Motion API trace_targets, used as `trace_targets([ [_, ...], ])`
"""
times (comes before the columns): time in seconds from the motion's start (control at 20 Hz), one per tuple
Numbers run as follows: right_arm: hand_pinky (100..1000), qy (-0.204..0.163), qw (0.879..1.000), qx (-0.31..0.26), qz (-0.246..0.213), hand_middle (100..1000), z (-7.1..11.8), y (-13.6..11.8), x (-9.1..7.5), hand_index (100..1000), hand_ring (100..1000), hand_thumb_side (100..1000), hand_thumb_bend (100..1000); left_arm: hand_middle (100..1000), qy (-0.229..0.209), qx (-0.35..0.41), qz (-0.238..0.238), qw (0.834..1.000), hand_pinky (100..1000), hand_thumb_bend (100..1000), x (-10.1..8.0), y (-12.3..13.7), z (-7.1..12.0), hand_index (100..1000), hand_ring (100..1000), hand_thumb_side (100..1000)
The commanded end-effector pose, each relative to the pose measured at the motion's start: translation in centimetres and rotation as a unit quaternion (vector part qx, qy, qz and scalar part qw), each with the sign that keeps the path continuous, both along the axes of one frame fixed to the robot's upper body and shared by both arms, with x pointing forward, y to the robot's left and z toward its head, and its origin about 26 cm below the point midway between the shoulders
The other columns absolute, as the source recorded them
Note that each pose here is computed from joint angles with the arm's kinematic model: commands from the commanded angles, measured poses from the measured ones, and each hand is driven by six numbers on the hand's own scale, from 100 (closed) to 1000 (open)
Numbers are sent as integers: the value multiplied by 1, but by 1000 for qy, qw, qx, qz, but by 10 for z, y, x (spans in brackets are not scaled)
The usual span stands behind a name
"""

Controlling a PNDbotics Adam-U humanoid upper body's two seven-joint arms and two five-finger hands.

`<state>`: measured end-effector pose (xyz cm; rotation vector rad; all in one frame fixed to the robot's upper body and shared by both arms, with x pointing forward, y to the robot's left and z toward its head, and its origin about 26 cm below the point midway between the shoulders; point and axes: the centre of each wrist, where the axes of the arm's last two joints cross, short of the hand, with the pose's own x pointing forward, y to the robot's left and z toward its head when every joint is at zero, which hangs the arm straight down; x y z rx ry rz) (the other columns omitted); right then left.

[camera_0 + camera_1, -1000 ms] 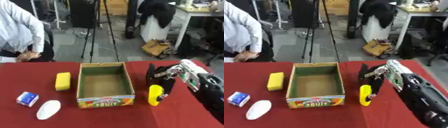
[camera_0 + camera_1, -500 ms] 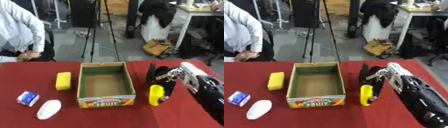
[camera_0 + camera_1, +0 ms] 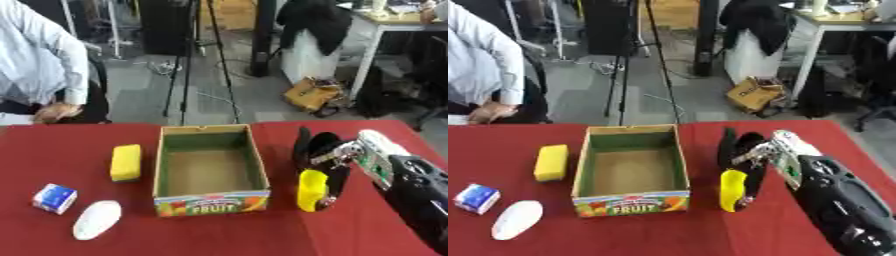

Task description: Pick up objects on the table and place them in the box.

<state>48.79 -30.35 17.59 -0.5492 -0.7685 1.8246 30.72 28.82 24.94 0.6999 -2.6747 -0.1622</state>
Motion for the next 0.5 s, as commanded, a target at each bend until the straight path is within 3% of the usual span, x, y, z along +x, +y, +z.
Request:
trace_targets([
  [0.05, 548, -16, 1000, -5, 6, 877, 17, -3, 3, 891, 820, 315, 553, 754, -17, 2, 2, 1000, 901, 100, -3, 1, 10, 791, 819, 895],
  [0.1, 517, -17, 1000, -3, 6, 863, 17, -3, 3, 883, 796, 320, 547, 754, -17, 1, 3, 1000, 902, 100, -3, 1, 10, 790, 819, 894],
  [0.5, 520, -20, 1000, 14, -1, 858, 15, -1, 4, 883, 764, 345, 540, 754, -18, -1, 4, 1000, 904, 100, -3, 0, 10, 789, 819, 892],
])
